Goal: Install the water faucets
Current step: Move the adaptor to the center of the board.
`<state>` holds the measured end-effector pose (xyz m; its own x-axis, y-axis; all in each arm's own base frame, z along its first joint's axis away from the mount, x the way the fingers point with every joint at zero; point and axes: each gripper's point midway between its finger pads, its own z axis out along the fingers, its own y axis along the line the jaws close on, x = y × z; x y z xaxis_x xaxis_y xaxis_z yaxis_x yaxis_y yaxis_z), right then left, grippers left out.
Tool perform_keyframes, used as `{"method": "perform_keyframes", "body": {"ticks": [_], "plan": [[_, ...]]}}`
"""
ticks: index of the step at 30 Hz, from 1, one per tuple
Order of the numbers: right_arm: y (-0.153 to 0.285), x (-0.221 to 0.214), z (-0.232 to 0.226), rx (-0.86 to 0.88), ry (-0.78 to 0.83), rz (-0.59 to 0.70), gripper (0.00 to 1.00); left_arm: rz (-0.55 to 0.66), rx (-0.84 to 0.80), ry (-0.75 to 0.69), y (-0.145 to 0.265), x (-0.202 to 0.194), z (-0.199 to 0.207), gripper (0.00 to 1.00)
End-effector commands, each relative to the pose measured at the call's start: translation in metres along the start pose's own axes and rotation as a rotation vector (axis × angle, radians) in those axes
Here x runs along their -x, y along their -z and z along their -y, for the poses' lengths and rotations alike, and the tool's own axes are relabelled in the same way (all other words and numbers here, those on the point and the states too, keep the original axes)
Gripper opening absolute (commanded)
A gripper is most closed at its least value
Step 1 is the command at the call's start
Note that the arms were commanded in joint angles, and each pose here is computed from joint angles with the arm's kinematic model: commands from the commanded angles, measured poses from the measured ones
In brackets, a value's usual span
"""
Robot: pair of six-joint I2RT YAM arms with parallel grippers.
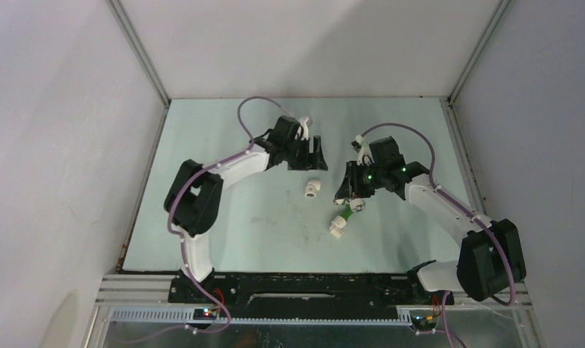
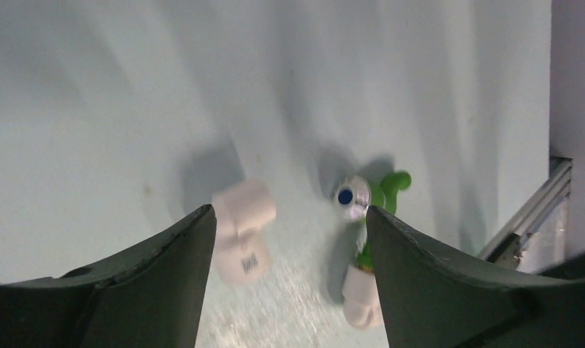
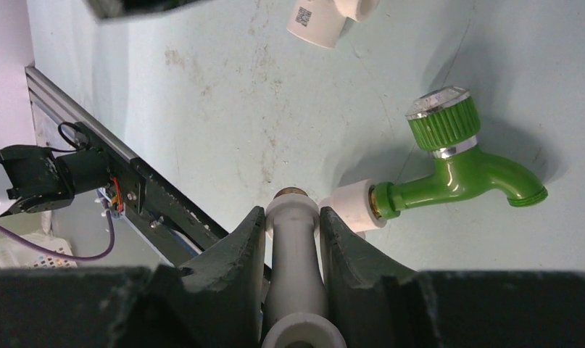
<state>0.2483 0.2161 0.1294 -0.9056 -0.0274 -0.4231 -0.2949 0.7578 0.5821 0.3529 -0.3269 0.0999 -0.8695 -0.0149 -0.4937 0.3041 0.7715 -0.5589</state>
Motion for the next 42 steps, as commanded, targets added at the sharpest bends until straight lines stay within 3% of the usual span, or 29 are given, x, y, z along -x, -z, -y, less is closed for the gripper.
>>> {"method": "perform_keyframes", "body": {"ticks": [1,4,10,19,24,28,34,38,42], "plan": [[0.005,0.011,-0.001,0.017,-0.022,0.052,0.0,-0.126,-0.008,-0.154,-0.028,0.002,-0.01,0.77],[0.01,0.007,0.005,0.004,-0.033,0.053,0.0,-0.153,-0.002,-0.17,-0.047,0.01,-0.009,0.72],[0.022,0.003,0.014,-0.013,-0.049,0.072,0.0,-0.238,0.083,-0.173,-0.062,-0.018,-0.025,0.63],[0.012,-0.003,0.009,0.0,-0.058,0.039,0.0,-0.219,0.23,-0.122,-0.032,-0.061,-0.059,0.48],[0.001,-0.009,-0.001,0.014,-0.05,0.012,0.0,-0.15,0.297,-0.013,-0.006,-0.075,-0.07,0.39],[-0.008,-0.016,-0.013,0.026,-0.035,-0.009,0.0,-0.076,0.372,0.093,0.012,-0.087,-0.086,0.45],[-0.02,-0.031,-0.031,0.039,-0.012,-0.049,0.0,-0.007,0.467,0.155,0.043,-0.098,-0.11,0.68],[-0.026,-0.04,-0.042,0.059,-0.019,-0.057,0.0,0.04,0.44,0.188,0.063,-0.104,-0.107,0.71],[-0.032,-0.044,-0.052,0.1,-0.052,-0.061,0.0,0.044,0.312,0.201,0.065,-0.111,-0.088,0.6]]}}
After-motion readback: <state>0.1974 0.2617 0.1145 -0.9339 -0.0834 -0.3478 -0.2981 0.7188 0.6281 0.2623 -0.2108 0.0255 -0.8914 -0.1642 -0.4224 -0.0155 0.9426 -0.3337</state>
